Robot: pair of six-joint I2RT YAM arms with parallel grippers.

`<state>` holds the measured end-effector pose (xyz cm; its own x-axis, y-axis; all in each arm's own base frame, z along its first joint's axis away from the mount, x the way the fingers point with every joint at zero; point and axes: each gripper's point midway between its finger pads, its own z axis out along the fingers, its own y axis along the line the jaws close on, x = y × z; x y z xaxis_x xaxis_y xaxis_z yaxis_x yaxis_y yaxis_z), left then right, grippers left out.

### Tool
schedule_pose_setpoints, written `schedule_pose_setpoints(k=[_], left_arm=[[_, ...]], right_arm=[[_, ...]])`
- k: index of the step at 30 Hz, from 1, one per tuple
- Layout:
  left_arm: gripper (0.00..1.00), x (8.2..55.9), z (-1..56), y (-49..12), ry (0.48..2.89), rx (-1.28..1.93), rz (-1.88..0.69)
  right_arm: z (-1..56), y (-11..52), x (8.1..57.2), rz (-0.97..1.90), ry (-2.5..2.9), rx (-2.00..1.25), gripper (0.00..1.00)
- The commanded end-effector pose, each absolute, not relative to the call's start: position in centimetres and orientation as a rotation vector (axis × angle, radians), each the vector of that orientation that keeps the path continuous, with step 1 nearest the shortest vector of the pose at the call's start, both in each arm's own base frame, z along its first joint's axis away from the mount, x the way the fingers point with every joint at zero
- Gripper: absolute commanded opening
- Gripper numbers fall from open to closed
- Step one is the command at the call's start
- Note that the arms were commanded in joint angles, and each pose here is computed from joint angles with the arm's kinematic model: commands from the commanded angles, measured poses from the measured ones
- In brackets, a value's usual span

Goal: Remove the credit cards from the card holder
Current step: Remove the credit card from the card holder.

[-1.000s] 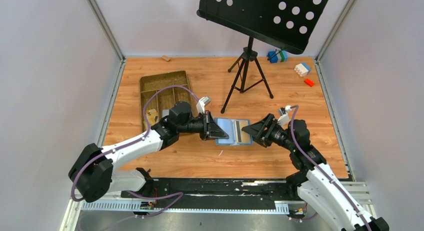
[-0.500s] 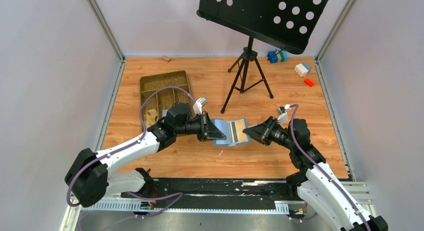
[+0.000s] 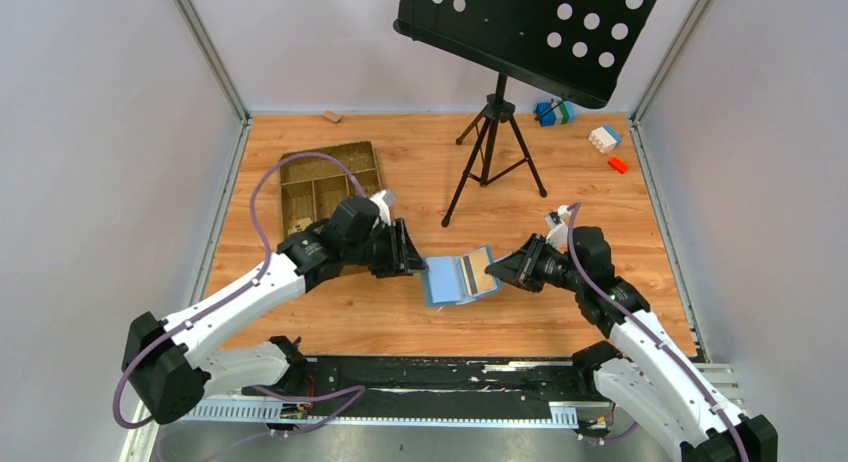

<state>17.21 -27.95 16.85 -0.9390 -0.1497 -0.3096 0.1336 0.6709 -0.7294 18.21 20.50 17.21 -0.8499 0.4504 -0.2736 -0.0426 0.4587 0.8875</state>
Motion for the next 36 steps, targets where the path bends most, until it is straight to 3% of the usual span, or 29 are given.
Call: schedule_pose_setpoints(k=[1,8,16,26,36], left_arm=[[0.51,18.6,17.9,-23.8,2.520,0.018,-0.811],[0.47,18.1,22.8,-30.9,2.300,0.064,-1.375],[0.41,17.2,23.9,-36.0,2.253,0.141,-1.584],[0.37,17.5,22.3,-36.4,2.243,0.022,-1.656],[0.36,17.3,19.8,-35.2,2.361,-0.016,-1.531]], right_arm=[[18.6,20.0,18.6,1.259,2.267,0.197,0.00],[19.3,20.1,18.6,1.239,2.275,0.133,0.00],[21.0,20.9,17.8,1.337,2.243,0.083,0.00],[22.4,21.9,17.0,1.602,2.123,0.223,0.00],[22.4,21.7,17.6,1.548,2.118,0.219,0.00]])
